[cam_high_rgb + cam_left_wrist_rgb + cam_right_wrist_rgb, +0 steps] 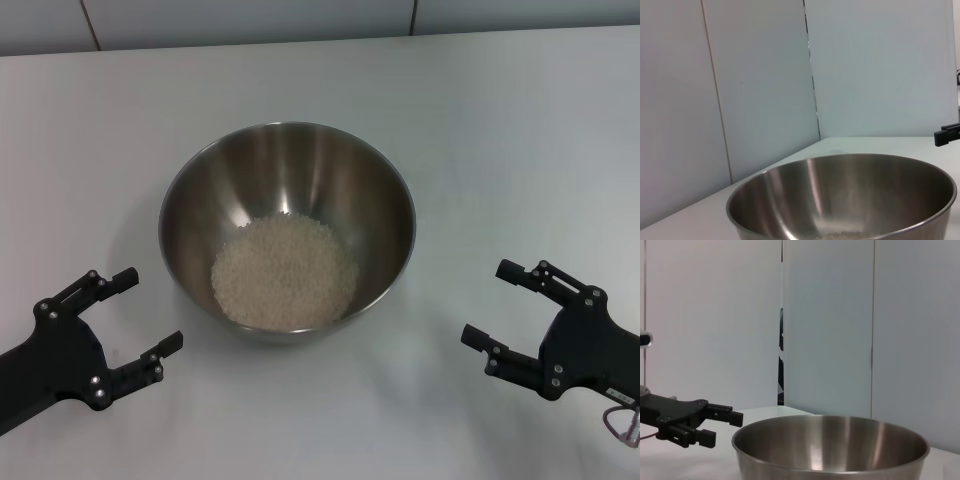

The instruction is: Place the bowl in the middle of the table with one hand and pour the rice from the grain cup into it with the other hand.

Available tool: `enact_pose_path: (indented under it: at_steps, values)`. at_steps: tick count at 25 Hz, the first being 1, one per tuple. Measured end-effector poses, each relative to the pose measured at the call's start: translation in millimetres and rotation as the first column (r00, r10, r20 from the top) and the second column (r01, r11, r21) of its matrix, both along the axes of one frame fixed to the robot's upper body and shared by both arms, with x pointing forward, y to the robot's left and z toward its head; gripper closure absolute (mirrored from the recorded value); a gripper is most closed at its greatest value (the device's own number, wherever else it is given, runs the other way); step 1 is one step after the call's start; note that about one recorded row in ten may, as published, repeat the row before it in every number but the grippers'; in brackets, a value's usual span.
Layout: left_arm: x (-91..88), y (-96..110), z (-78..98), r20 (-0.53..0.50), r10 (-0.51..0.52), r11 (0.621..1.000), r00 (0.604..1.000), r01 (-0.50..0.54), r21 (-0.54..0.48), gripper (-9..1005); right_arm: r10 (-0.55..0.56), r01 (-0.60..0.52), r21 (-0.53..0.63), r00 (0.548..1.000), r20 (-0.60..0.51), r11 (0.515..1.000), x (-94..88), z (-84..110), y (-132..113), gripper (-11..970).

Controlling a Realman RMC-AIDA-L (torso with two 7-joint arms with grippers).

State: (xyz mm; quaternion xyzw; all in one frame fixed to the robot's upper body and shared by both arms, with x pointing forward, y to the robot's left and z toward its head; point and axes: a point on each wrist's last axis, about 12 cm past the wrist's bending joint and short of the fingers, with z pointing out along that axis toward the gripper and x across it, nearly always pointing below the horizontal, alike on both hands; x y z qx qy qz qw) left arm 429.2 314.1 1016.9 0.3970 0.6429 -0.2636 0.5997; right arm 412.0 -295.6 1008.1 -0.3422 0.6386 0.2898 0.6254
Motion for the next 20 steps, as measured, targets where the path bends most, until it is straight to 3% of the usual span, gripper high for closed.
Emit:
enact_pose_path:
  at_steps: [20]
  values:
    - [1.2,0.3,2.7,-0.002,-0.006,1.000,1.000,0.006,-0.013,169,-0.004,0.004,0.000,1.000,-0.012,1.000,0.5,0.7,-3.0,157]
